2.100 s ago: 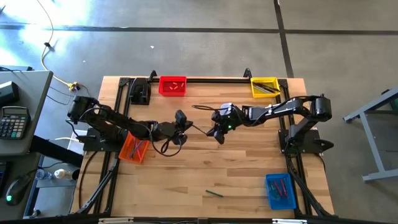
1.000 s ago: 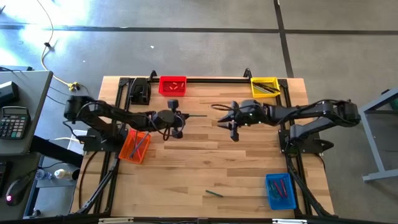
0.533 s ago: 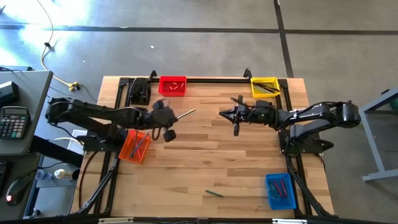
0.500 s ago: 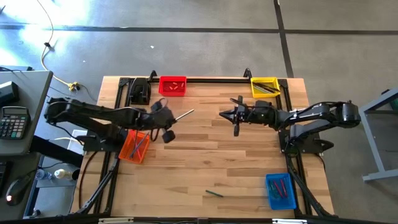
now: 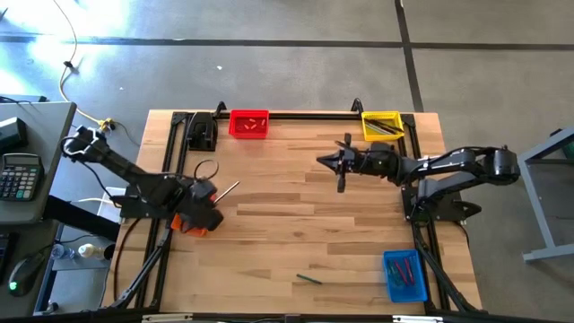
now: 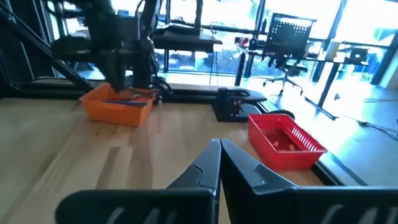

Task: Sort crayons/erasers/pens/pencils in bins
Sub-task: Put the green pencil into the orange basket, then put the green crayon into the blue basket

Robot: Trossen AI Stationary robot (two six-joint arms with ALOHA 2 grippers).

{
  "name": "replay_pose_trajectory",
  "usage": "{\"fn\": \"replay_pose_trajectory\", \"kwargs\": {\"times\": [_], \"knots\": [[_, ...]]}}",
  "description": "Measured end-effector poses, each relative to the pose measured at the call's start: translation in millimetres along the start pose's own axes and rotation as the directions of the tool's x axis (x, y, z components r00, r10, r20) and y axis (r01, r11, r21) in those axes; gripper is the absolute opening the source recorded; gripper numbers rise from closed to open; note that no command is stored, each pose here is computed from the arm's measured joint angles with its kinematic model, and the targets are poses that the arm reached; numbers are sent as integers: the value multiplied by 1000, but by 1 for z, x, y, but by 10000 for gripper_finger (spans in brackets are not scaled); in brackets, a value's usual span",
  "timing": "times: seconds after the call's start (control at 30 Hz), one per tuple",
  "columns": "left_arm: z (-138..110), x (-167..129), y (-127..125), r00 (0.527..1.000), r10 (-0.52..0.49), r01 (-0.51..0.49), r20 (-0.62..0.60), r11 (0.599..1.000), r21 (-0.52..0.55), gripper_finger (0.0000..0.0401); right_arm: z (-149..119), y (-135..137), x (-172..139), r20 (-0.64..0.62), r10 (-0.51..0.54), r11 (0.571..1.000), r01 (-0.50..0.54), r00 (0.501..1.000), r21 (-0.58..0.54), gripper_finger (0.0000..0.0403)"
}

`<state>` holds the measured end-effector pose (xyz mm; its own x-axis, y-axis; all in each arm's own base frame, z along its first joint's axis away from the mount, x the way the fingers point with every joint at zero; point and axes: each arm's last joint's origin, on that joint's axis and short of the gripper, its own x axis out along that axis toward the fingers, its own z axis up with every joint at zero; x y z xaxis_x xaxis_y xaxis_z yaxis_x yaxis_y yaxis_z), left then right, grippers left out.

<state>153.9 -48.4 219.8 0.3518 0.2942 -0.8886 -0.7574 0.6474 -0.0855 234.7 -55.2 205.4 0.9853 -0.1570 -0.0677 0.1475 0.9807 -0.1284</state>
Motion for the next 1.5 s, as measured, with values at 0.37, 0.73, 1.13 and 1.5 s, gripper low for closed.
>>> {"fn": "replay_pose_trajectory", "kwargs": {"times": [0.37,0.73,1.13,1.5], "knots": [[-50,-5,10,991,26,-15,128,996,-85,5,6,-10,-1,72,0,1000,0,997,-11,0],[-62,3,3,992,80,-74,96,995,-64,19,6,-10,-1,75,0,1000,0,997,-12,0],[-77,26,-9,970,244,-244,5,968,-61,25,6,-10,-1,75,1,1000,0,997,-12,0],[-78,22,-12,964,252,-252,-89,968,9,121,6,-10,-1,74,2,1000,-1,997,-12,0]]}}
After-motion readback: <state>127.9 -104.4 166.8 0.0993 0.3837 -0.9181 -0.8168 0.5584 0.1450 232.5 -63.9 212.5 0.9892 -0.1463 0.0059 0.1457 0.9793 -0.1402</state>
